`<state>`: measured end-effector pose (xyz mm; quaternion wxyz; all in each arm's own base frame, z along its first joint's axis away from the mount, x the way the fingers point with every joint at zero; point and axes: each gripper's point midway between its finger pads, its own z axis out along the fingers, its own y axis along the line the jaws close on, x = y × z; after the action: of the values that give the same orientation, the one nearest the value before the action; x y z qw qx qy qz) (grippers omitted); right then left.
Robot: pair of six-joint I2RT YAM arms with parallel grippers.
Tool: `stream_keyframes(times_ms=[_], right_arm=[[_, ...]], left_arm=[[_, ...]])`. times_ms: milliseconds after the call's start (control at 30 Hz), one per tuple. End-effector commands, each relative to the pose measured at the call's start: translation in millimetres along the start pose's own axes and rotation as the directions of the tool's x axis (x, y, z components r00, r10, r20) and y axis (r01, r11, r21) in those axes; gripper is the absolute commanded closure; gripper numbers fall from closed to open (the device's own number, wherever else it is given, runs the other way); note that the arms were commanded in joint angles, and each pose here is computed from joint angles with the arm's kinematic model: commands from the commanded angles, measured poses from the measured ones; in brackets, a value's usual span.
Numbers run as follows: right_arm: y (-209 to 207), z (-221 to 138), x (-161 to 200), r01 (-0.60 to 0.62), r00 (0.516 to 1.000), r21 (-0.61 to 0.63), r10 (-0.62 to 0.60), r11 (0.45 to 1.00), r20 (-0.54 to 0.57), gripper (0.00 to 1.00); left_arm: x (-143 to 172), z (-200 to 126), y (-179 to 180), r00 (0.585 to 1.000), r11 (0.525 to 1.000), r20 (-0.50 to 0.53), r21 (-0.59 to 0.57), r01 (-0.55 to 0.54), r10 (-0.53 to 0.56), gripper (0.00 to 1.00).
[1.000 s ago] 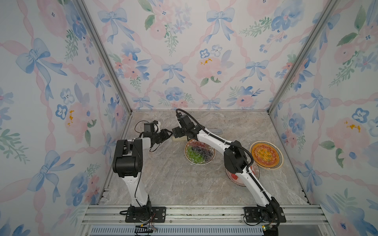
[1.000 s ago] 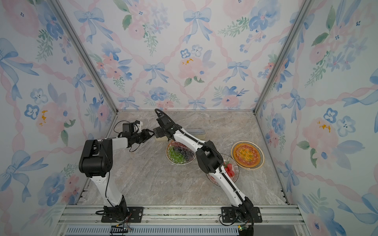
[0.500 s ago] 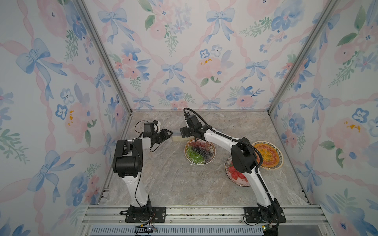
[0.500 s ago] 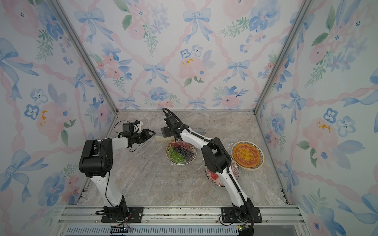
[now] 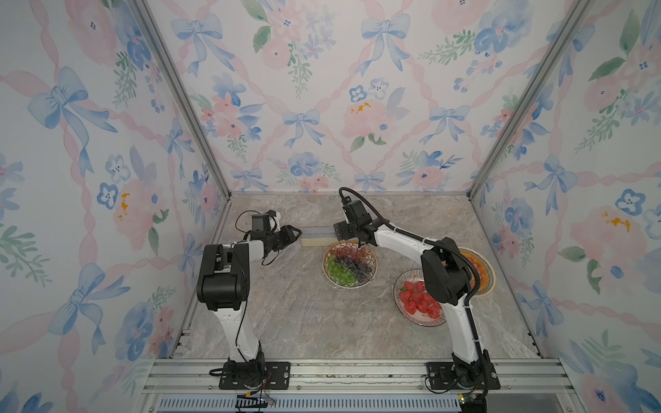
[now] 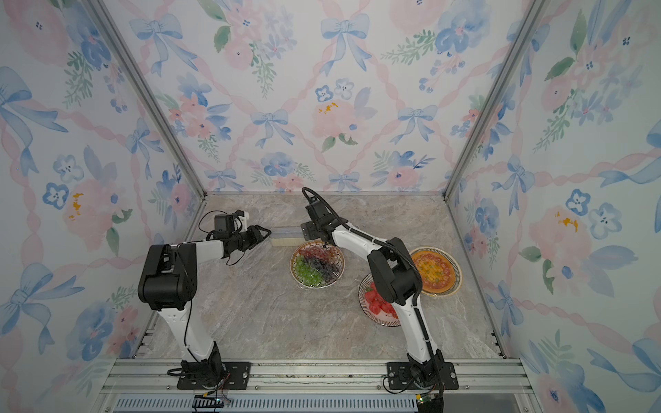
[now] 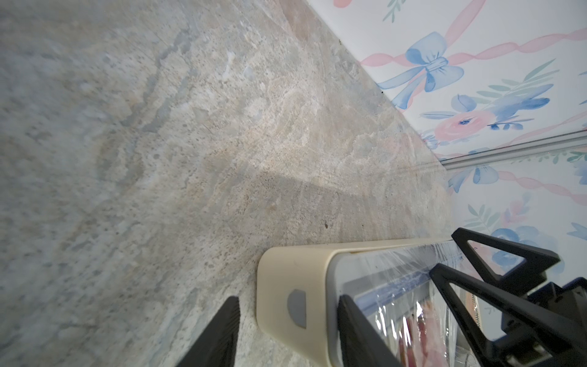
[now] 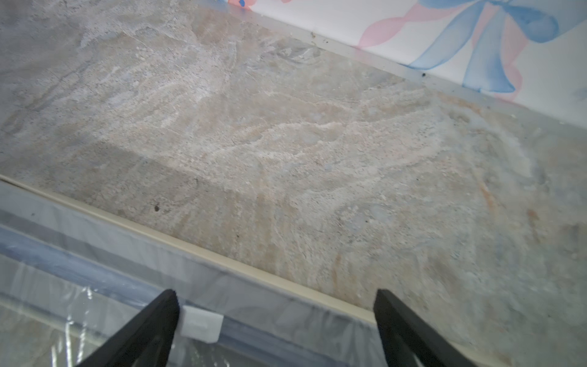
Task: Wrap the plate with plastic wrap
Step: Tear off the plastic wrap from the plastic wrap cutting box.
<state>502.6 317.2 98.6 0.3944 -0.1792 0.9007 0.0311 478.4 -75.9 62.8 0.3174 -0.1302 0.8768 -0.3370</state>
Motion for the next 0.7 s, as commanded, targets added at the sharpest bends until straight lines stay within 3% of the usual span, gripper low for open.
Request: stream_keyframes(times_ms=[0, 667], right_arm=[[-45.8, -0.1, 20.3, 0.022, 0.998, 0.124, -0.015, 0.992, -0.059, 0.03], [-157.3, -30.2, 68.9, -0.090, 0.984, 0.308, 0.133, 0.947, -0.122, 0.03]], left_arm=[[16.3, 6.7, 30.3, 0.999, 0.994, -0.041, -0.107, 0.019, -0.023, 0.48], [16.9, 4.3, 35.8, 0.999, 0.990, -0.039, -0.140, 0.021, -0.027, 0.48]])
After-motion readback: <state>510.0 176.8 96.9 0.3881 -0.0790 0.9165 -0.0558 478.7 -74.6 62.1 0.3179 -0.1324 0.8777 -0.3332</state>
